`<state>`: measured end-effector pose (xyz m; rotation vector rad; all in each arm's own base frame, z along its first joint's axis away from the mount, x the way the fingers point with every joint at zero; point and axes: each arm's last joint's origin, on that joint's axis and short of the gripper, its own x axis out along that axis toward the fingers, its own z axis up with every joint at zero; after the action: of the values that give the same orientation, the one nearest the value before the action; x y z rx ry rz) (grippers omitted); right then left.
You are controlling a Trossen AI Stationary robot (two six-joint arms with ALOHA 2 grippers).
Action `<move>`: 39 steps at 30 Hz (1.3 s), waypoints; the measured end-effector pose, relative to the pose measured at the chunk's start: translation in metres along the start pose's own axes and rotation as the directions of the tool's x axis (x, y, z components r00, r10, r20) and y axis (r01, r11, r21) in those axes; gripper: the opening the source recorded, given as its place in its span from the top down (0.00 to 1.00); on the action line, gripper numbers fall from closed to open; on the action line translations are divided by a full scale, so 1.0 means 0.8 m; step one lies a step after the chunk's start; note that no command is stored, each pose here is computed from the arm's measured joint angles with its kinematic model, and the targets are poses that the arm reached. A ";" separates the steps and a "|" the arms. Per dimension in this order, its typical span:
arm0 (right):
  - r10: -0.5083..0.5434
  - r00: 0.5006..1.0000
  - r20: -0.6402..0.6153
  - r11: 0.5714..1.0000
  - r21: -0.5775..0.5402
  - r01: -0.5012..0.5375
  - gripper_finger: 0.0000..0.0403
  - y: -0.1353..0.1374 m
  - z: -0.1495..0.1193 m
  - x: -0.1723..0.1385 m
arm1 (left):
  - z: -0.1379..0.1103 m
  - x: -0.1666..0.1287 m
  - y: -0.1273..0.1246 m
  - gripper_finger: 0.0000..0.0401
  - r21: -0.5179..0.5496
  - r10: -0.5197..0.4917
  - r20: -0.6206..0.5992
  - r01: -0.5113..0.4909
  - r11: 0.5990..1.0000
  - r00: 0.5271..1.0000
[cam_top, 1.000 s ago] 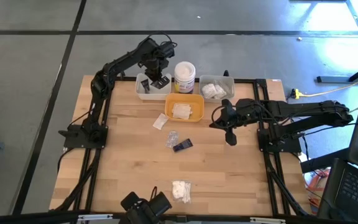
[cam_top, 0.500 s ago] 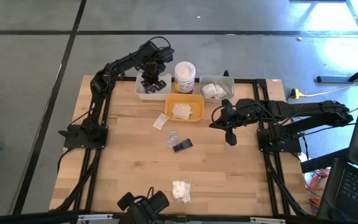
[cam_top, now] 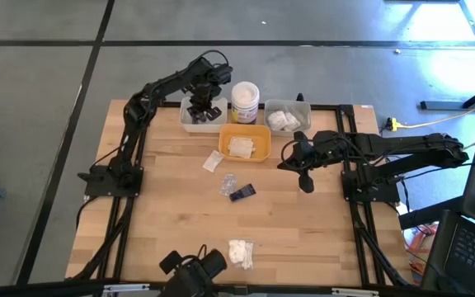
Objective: Pick & Place Travel size toiletries
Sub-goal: Put the blue shave cream into the white bin
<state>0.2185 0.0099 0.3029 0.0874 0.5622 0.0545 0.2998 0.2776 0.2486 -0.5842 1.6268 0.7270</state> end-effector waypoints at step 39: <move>0.001 1.000 -0.001 1.000 -0.005 -0.001 0.98 0.000 0.000 0.000 | 0.005 0.005 0.006 0.82 0.039 -0.028 0.005 0.028 0.999 1.000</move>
<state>0.2185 0.0099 0.3029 0.0832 0.5627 0.0569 0.2985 0.2839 0.2446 -0.5755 1.6213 0.6743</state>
